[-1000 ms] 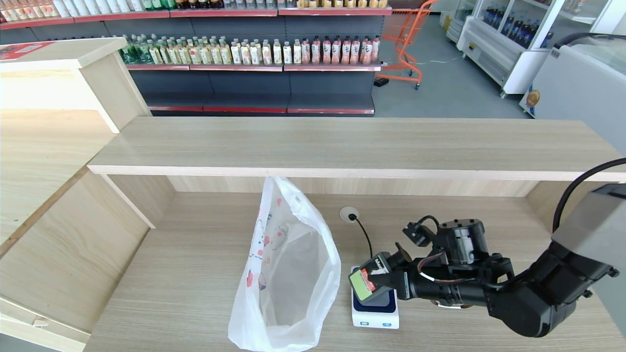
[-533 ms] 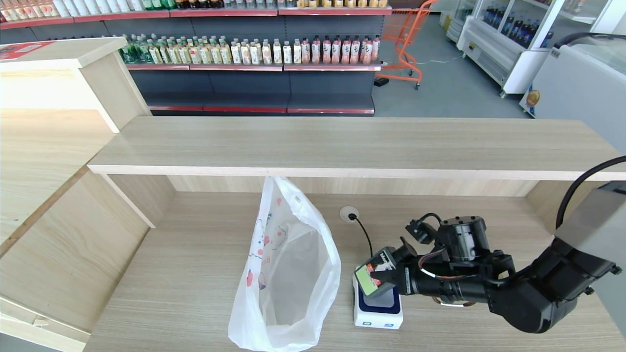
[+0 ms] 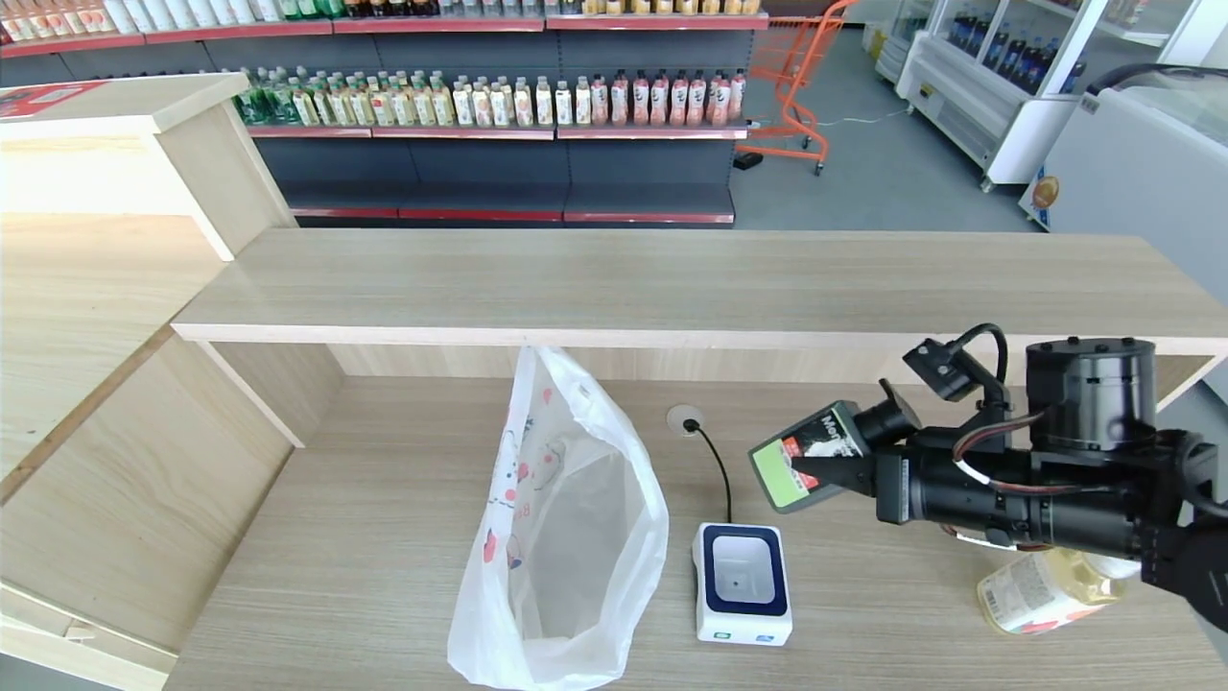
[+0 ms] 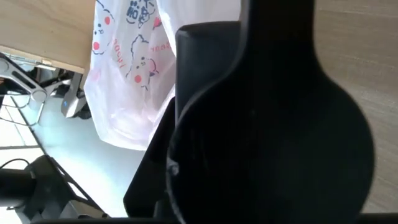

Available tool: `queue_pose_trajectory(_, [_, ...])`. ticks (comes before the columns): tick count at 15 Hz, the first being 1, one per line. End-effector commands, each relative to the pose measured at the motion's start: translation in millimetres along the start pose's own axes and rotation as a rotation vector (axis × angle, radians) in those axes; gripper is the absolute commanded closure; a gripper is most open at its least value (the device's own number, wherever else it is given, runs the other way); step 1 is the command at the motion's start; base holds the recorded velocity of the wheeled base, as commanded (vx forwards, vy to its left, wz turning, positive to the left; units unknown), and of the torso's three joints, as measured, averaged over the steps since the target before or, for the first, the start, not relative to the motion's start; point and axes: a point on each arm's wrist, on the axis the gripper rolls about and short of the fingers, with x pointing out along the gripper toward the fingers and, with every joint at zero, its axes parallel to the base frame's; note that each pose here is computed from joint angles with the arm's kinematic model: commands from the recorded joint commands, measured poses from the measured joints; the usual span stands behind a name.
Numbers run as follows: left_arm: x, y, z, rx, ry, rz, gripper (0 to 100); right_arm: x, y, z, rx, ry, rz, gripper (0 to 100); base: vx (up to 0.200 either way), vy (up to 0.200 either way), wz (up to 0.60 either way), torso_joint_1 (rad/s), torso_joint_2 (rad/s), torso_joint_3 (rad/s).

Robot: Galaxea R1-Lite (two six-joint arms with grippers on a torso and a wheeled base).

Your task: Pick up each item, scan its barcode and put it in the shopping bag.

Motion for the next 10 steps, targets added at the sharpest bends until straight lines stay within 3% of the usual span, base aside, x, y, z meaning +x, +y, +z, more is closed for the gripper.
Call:
queue_pose_trajectory(1, [0.0,0.0,0.0,0.0,0.0,0.001,0,-36.1,9.3,16.1,-0.038,-0.084,-0.021,100,0.0,0.0,0.0,0.0,0.0,0.0])
queue_pose_trajectory(7, [0.0,0.0,0.0,0.002,0.0,-0.001,0,-54.4,14.2,7.0,-0.003,-0.024,-0.045,100,0.0,0.0,0.0,0.0,0.0,0.0])
queue_pose_trajectory(10, [0.0,-0.1,0.0,0.029,0.0,0.001,0,-55.8,14.1,3.1,0.001,-0.014,-0.047,100,-0.2,0.0,0.0,0.01,0.0,0.002])
